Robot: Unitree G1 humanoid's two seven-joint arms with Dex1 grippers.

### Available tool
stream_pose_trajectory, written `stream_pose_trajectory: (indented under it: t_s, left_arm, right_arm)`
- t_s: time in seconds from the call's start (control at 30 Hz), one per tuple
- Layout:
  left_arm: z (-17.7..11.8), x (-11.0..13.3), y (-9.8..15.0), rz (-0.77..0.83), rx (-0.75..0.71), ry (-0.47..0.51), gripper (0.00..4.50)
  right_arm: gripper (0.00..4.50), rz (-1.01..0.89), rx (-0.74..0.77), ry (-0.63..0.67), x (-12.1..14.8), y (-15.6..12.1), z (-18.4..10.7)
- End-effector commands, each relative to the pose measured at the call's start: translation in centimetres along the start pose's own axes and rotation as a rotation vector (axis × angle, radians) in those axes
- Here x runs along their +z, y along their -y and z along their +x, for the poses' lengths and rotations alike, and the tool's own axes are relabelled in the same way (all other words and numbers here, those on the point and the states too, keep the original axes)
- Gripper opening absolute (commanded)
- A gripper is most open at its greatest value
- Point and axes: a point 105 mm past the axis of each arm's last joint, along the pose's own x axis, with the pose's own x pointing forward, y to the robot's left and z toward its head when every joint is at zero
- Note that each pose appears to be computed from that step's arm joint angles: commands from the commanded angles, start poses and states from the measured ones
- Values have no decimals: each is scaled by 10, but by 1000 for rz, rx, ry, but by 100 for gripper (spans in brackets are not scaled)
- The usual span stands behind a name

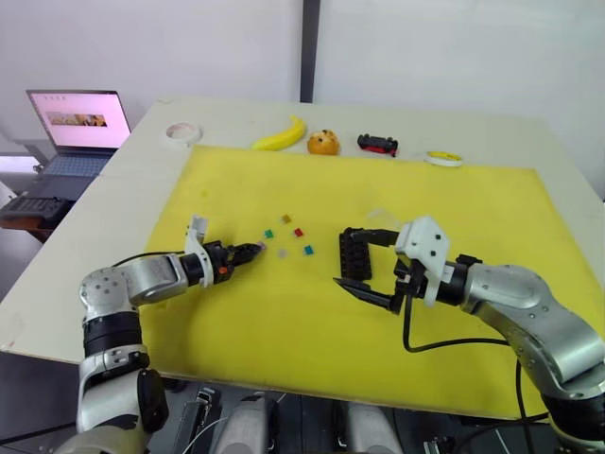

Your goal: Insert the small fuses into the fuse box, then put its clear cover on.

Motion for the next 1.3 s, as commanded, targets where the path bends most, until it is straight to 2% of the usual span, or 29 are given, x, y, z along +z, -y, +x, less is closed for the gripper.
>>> stream_pose_trajectory:
  t_s: [0.03,0.27,0.4,0.57,0.73,0.9,1.3]
  left_arm:
    - [1,-8,-11,-32,31,-26,6]
    - [-4,-2,2,2,-14,-1,6]
    - [-15,1,22,79,-86,5,6]
    - [-26,1,56,165,-221,21,6]
    - [-19,4,100,203,-363,83,6]
    - [-16,-5,140,202,-512,81,6]
    - [-7,-22,168,192,-645,62,6]
  right_arm:
    - [450,-45,-20,18,9,4,-4]
    - [450,-35,-29,21,9,5,-5]
    - [450,22,-45,47,11,5,-7]
    - [450,228,-65,154,19,-3,-5]
    - [450,506,-126,283,28,-3,13]
    - [450,759,-105,441,50,1,23]
    - [450,1057,-92,607,74,24,28]
